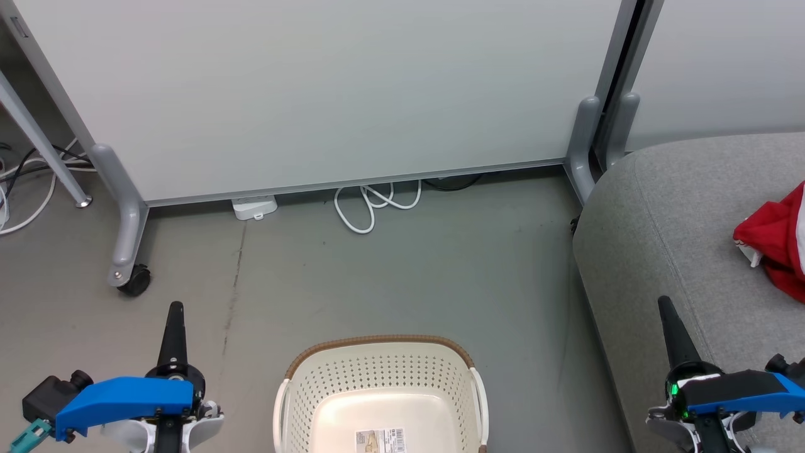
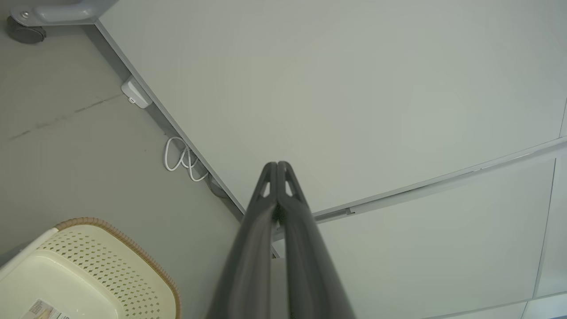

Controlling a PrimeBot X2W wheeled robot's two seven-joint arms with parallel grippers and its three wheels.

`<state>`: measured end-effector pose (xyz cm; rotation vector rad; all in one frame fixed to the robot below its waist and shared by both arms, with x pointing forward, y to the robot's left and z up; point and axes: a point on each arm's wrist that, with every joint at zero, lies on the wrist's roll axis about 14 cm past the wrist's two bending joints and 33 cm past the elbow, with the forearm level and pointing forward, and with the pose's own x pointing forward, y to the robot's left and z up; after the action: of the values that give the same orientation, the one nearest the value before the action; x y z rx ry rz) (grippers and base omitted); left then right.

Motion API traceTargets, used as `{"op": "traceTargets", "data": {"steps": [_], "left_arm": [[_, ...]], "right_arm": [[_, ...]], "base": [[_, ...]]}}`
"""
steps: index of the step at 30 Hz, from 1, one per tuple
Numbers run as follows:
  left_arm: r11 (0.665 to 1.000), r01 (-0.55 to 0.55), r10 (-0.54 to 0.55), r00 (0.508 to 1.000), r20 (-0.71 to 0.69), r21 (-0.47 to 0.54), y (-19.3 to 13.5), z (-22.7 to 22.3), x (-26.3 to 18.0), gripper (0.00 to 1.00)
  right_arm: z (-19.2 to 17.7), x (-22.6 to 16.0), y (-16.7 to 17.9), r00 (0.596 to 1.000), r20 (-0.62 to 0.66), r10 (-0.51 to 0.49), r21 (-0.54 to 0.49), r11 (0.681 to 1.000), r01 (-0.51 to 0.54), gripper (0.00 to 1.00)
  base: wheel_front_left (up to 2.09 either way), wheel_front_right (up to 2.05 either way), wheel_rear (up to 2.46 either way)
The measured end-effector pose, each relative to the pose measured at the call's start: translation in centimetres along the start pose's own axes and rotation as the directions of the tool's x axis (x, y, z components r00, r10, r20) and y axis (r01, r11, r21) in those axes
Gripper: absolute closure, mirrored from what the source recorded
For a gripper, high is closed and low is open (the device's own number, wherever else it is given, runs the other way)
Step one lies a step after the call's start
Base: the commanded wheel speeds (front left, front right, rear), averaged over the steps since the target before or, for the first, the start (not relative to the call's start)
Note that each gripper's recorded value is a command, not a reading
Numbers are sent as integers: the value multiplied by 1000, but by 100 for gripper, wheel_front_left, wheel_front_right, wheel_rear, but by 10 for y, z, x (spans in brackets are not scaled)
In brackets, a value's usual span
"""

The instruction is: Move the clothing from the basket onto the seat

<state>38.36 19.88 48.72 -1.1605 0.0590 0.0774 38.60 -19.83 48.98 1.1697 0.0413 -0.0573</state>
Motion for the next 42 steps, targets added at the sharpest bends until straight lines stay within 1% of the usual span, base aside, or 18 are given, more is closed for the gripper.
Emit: {"op": "traceTargets", "data": {"steps": [17, 26, 42], "left_arm": [[988, 22, -23, 1000, -4, -156, -6, 3, 1, 100], [972, 38, -39, 999, -3, -231, -11, 5, 2, 100], [936, 64, -68, 998, 1, -346, -18, 9, 3, 100]], "right_arm": [[2, 1, 4, 1000, -3, 14, 154, 988, -14, 100], [4, 1, 6, 1000, -2, 25, 225, 974, -24, 100], [7, 2, 12, 999, -1, 51, 339, 940, -47, 100]], "base": [[0, 0, 0], [0, 0, 0], [0, 0, 0]]}}
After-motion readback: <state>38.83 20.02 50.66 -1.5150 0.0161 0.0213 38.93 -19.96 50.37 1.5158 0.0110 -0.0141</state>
